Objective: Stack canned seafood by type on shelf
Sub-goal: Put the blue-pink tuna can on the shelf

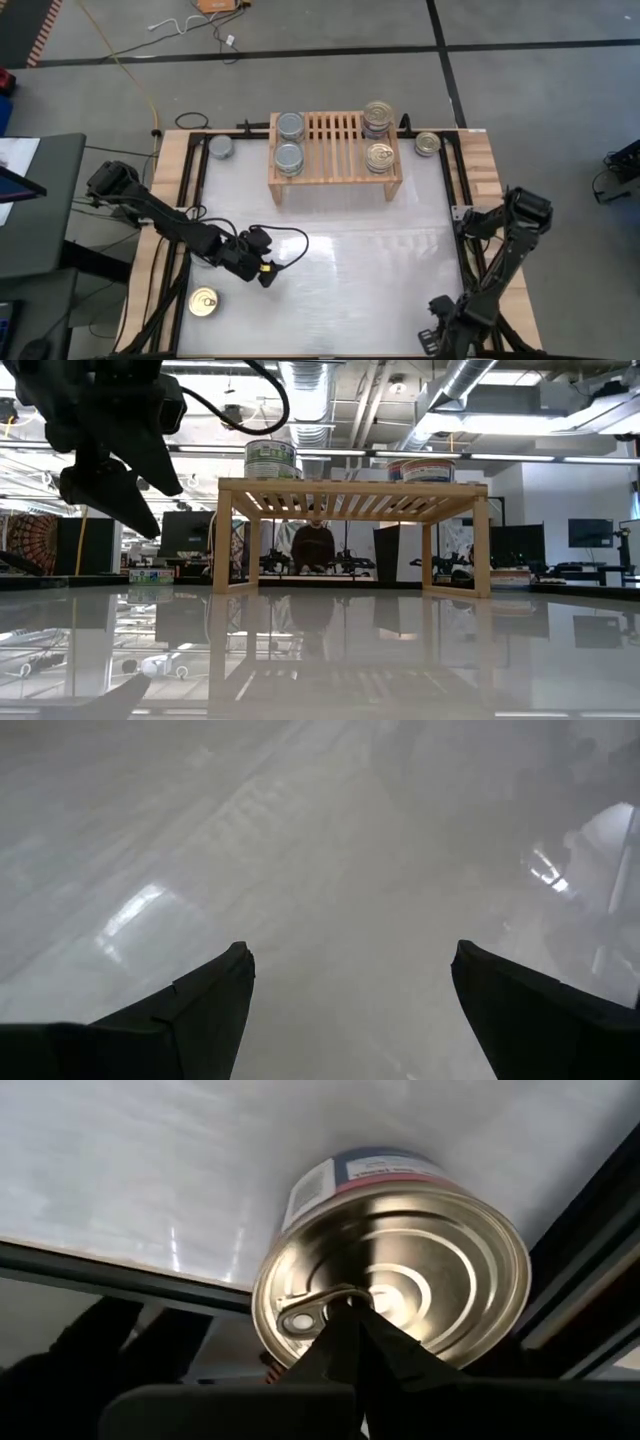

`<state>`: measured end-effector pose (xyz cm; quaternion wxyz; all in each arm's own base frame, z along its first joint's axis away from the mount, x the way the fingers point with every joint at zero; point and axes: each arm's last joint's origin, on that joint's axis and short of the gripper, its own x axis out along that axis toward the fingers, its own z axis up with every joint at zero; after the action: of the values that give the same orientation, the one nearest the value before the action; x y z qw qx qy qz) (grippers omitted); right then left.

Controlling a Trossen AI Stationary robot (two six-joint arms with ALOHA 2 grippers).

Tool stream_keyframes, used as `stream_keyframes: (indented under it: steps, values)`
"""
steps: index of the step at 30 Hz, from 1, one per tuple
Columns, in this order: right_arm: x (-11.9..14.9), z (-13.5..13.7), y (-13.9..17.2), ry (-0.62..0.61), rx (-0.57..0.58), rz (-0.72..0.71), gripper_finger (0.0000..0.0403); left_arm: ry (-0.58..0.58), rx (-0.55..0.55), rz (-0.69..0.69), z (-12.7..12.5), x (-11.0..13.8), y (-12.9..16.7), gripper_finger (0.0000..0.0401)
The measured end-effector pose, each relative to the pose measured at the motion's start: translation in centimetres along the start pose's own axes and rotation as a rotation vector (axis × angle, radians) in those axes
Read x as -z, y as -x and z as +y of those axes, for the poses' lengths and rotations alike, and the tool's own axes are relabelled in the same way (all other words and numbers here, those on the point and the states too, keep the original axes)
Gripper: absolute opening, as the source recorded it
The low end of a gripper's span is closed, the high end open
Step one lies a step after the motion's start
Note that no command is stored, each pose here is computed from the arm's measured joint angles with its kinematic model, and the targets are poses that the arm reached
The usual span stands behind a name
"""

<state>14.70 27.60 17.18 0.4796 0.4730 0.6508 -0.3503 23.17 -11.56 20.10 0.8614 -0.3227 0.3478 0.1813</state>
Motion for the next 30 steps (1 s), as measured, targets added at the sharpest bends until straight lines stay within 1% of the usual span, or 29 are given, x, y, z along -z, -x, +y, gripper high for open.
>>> stream_keyframes:
  steps: [4, 11, 14, 18, 22, 24, 26, 28, 30]
  values:
    - [-2.2, 1.8, 0.5, 0.021, -0.027, -0.028, 0.0024, 0.001, 0.004, 0.001, 0.0, 0.0, 0.0, 0.0326]
    - [-7.7, 5.8, 2.1, 0.102, -0.145, -0.121, 0.0024, 0.010, 0.034, -0.013, -0.3, -0.1, 0.0, 0.0326]
    - [-10.4, 7.5, 3.0, 0.127, -0.225, -0.196, 0.0024, 0.016, 0.050, -0.020, -0.5, -0.2, 0.0, 0.0326]
    - [-13.9, 9.7, 4.4, 0.182, -0.365, -0.293, 0.0024, 0.027, 0.091, -0.047, -0.9, -0.5, 0.0, 0.0326]
    - [-17.0, 11.3, 5.6, 0.218, -0.470, -0.394, 0.0024, 0.058, 0.109, -0.091, -1.2, -0.7, 0.1, 0.0326]
    - [-18.0, 11.9, 6.2, 0.256, -0.525, -0.435, 0.0024, 0.082, 0.107, -0.104, -1.2, -0.8, 0.1, 0.0326]
    - [-18.6, 12.5, 7.0, 0.291, -0.594, -0.461, 0.0024, 0.107, 0.106, -0.107, -1.2, -0.8, 0.1, 0.0326]
    - [-18.4, 12.7, 7.9, 0.330, -0.651, -0.474, 0.0024, 0.133, 0.106, -0.108, -1.2, -0.8, 0.1, 0.0326]
    - [-17.8, 12.4, 8.8, 0.369, -0.679, -0.481, 0.0024, 0.153, 0.110, -0.108, -1.3, -0.8, 0.1, 0.0326]
